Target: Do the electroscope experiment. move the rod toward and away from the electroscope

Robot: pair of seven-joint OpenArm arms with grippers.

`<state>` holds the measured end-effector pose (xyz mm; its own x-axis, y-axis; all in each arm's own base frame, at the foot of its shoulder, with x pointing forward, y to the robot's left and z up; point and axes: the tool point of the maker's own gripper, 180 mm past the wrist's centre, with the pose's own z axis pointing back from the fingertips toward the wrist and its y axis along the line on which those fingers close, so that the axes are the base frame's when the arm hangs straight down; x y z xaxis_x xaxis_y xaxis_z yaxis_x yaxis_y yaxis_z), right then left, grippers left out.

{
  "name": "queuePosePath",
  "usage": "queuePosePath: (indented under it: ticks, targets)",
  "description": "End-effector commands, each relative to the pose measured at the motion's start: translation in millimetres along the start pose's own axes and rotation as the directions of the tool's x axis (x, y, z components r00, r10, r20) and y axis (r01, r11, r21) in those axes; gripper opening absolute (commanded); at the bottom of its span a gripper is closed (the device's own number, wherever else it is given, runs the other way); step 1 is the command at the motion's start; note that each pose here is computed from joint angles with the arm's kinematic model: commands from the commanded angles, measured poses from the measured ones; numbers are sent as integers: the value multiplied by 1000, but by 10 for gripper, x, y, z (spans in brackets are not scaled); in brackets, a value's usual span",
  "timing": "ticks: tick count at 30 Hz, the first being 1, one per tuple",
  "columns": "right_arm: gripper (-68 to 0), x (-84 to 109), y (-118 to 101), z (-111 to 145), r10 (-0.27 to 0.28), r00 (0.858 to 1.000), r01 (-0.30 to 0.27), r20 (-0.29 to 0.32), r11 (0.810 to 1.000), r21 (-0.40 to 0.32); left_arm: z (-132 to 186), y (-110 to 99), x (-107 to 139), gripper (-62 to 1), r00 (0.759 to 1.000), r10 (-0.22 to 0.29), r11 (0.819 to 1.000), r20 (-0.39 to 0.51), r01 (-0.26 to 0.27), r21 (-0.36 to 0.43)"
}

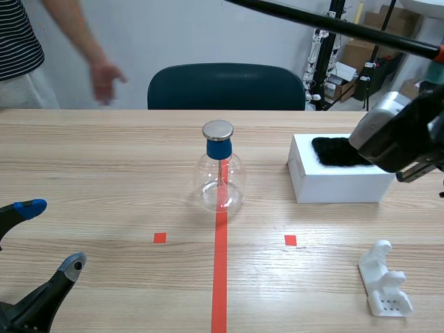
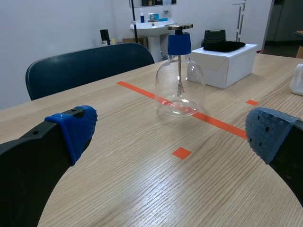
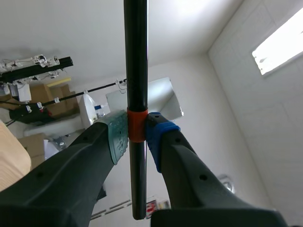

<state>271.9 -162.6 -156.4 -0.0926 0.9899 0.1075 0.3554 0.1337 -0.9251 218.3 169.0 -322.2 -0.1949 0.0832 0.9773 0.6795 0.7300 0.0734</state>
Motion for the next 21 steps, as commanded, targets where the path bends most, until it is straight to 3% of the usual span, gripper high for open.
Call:
queuePosePath:
  ticks: [1, 6, 12, 21]
  targets:
    - [-676, 42, -173, 21, -16, 1000, 17, 7, 999, -44, -9, 39, 139, 14, 998, -18, 1000, 65, 18, 5]
    - [-676, 156, -270, 288, -105, 995, 105, -2, 994, -14, -9, 39, 139, 14, 998, -18, 1000, 64, 18, 5]
    - [-676, 359, -199, 682, -159, 987, 155, 30, 982, 104, -9, 39, 139, 14, 998, -18, 1000, 64, 18, 5]
    - [-676, 555, -18, 1142, -218, 975, 199, 35, 939, 280, -9, 39, 139, 14, 998, -18, 1000, 65, 18, 5]
